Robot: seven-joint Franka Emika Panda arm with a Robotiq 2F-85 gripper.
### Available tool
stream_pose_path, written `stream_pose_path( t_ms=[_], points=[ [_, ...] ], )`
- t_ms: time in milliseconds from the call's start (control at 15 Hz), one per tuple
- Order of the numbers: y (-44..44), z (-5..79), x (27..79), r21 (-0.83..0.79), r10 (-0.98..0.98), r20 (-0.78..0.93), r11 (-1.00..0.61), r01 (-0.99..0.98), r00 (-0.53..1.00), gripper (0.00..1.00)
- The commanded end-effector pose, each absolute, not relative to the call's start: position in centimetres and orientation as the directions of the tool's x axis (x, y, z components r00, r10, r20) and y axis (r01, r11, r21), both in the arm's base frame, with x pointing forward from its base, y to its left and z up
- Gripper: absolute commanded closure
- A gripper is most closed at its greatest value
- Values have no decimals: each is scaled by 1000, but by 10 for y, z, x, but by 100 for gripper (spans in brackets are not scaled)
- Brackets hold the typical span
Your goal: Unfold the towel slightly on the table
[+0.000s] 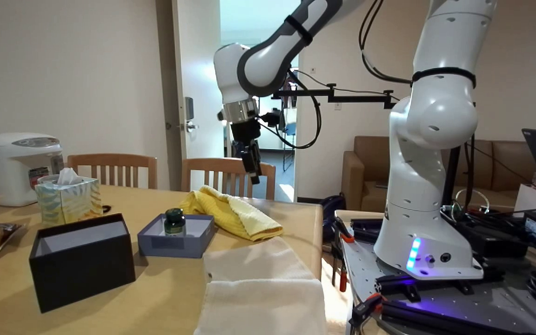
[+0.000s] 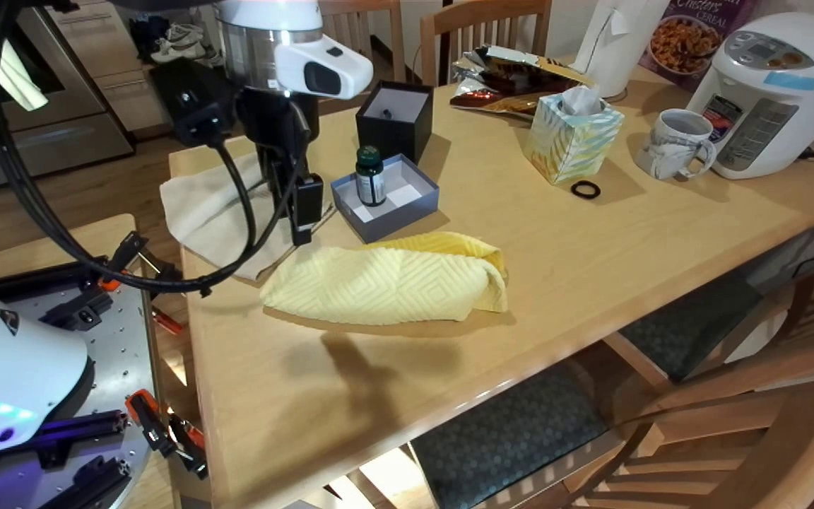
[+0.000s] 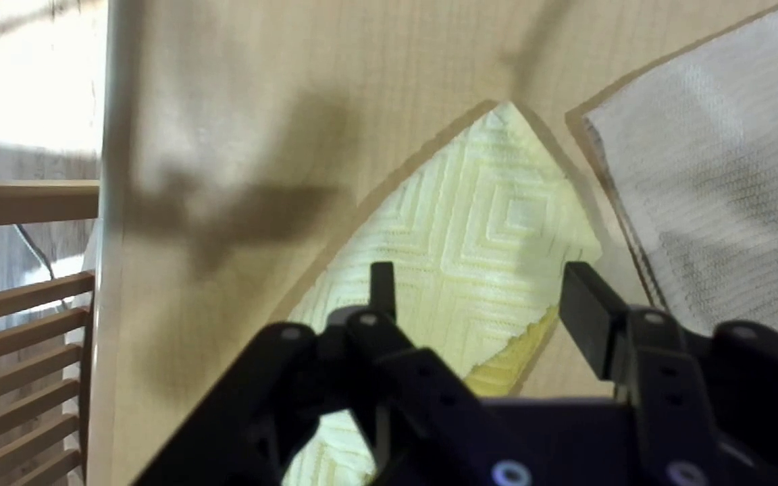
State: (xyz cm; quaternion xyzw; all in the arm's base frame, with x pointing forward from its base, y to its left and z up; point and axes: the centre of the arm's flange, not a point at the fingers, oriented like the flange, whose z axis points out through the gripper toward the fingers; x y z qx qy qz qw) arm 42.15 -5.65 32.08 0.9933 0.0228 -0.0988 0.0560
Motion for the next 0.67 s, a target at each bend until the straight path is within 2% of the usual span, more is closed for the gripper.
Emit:
stream_pose_path(
  t_ms=[0,67,600],
  points=[
    [-49,328,429,139,-5,-237,-990,29,971,5],
    [-48,328,432,147,-15,-256,-989,24,967,0],
    [-46,311,473,267,-209,-250,-953,-140,945,0]
  ],
)
